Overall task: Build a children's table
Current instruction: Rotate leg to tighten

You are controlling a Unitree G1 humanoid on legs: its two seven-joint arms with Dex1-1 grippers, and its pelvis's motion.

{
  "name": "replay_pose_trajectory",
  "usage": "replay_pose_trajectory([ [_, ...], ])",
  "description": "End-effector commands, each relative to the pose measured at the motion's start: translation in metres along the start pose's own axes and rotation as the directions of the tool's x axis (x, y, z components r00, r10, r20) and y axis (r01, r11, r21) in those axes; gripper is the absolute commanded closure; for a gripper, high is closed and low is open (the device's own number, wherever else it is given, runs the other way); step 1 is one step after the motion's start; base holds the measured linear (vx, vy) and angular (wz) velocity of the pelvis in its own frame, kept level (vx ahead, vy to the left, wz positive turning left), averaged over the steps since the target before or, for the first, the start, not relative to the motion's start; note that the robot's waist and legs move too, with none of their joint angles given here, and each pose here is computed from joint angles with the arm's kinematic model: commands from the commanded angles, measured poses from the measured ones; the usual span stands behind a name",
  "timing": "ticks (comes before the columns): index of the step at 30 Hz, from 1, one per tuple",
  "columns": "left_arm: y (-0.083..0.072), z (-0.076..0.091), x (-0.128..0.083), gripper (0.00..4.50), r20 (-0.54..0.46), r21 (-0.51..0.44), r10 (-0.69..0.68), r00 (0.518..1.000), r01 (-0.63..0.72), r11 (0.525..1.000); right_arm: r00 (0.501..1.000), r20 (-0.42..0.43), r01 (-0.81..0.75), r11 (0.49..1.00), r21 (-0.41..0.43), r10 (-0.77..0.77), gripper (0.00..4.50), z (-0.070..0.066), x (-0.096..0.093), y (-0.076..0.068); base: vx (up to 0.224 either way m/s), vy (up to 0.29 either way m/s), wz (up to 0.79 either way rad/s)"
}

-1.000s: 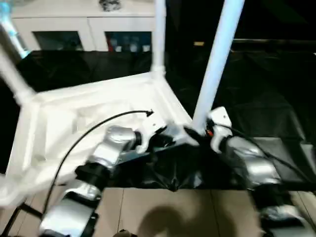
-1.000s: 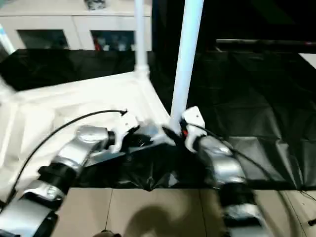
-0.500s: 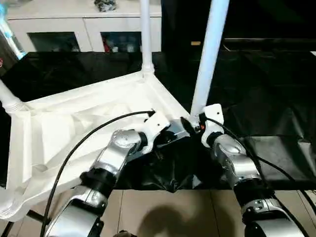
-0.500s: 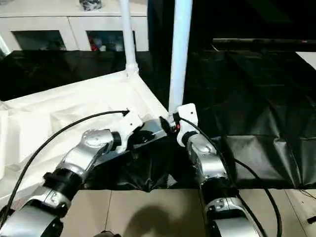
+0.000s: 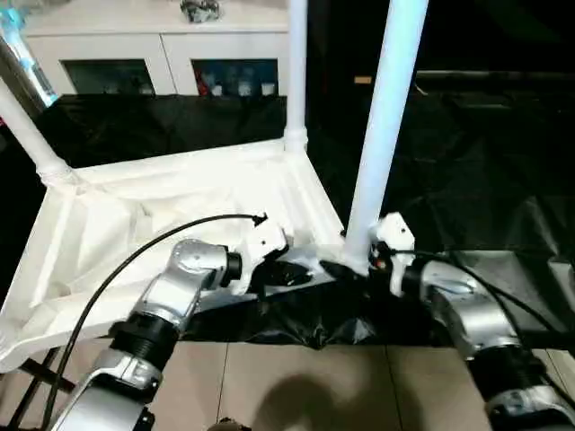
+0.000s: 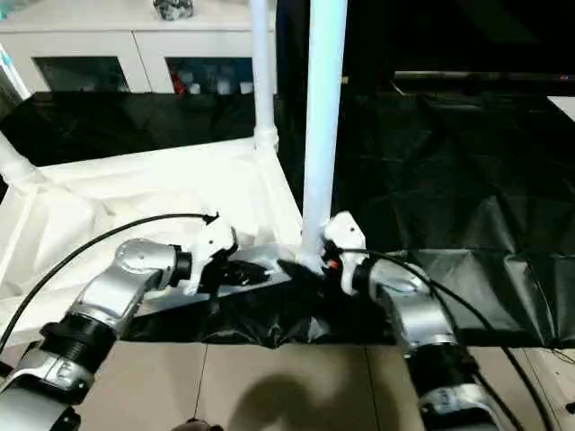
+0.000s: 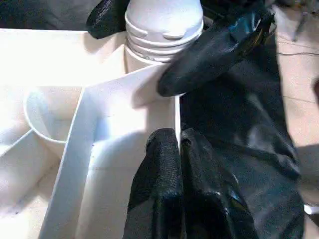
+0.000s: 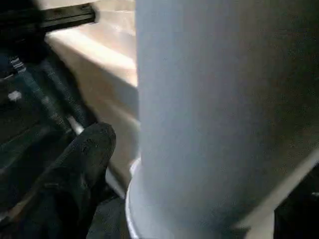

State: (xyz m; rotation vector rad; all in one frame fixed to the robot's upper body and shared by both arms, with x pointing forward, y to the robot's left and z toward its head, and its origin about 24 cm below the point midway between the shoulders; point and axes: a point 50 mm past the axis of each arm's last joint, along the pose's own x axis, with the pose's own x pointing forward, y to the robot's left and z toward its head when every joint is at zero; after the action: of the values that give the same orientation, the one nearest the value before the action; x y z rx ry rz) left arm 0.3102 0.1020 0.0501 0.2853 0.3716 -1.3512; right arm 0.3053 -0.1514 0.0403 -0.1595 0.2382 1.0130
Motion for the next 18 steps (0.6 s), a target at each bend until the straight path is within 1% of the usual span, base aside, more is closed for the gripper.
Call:
replay_pose_trajectory([
  [1,-0.005,0.015,0.006,4.5,0.026,0.067,-0.101,0.995,0.1,0.993,0.996,0.005,-0.091,0.996,-0.005,0.091,0.44,0.004,0.002,0.008,0.0,0.0,0.0],
  [2,-0.004,0.015,0.005,4.5,0.02,0.068,-0.111,0.994,0.109,0.992,0.994,-0.001,-0.109,0.994,-0.007,0.109,0.44,0.004,0.0,0.007,0.0,0.0,0.0],
  [3,-0.003,0.014,0.002,4.5,0.008,0.071,-0.115,0.993,0.114,0.991,0.991,-0.016,-0.134,0.991,-0.014,0.134,0.6,0.004,-0.002,0.007,0.0,0.0,0.0],
  [4,-0.002,0.014,0.001,4.5,0.0,0.073,-0.117,0.993,0.117,0.991,0.989,-0.027,-0.147,0.989,-0.019,0.147,0.6,0.003,-0.003,0.006,0.0,0.0,0.0],
  [5,-0.001,0.014,0.001,4.5,-0.001,0.073,-0.117,0.993,0.117,0.99,0.988,-0.03,-0.15,0.989,-0.019,0.149,0.8,0.003,-0.003,0.006,0.0,0.0,0.0],
  [7,-0.001,0.012,0.0,4.5,-0.01,0.07,-0.127,0.992,0.127,0.989,0.983,-0.047,-0.18,0.984,-0.017,0.179,0.87,0.003,-0.004,0.006,0.0,0.0,0.0],
  [8,-0.002,0.012,-0.001,4.5,-0.011,0.069,-0.129,0.992,0.13,0.989,0.982,-0.049,-0.185,0.983,-0.017,0.184,1.06,0.003,-0.005,0.006,0.0,0.0,0.0],
  [9,-0.002,0.012,-0.001,4.5,-0.013,0.065,-0.131,0.991,0.132,0.989,0.979,-0.054,-0.195,0.981,-0.013,0.195,1.06,0.002,-0.005,0.006,0.0,0.0,0.0],
  [10,-0.003,0.011,-0.001,4.5,-0.012,0.062,-0.134,0.991,0.134,0.989,0.978,-0.057,-0.204,0.979,-0.011,0.203,1.23,0.002,-0.004,0.007,0.0,0.0,0.0],
  [12,-0.004,0.01,-0.001,4.5,-0.007,0.055,-0.135,0.991,0.135,0.989,0.975,-0.059,-0.213,0.977,-0.008,0.212,1.37,0.002,-0.003,0.008,0.0,0.0,0.0],
  [14,-0.005,0.011,0.0,4.5,0.002,0.054,-0.139,0.99,0.139,0.989,0.972,-0.05,-0.229,0.973,0.002,0.229,1.54,0.002,0.0,0.013,0.0,0.0,0.0],
  [15,-0.005,0.011,0.0,4.5,0.003,0.054,-0.139,0.99,0.139,0.989,0.972,-0.049,-0.231,0.973,0.003,0.231,1.63,0.002,0.0,0.014,0.0,0.0,0.0],
  [18,-0.004,0.013,0.003,4.5,0.018,0.048,-0.121,0.992,0.12,0.992,0.974,-0.037,-0.221,0.975,0.016,0.222,1.71,-0.001,0.003,0.018,0.0,0.0,0.0],
])
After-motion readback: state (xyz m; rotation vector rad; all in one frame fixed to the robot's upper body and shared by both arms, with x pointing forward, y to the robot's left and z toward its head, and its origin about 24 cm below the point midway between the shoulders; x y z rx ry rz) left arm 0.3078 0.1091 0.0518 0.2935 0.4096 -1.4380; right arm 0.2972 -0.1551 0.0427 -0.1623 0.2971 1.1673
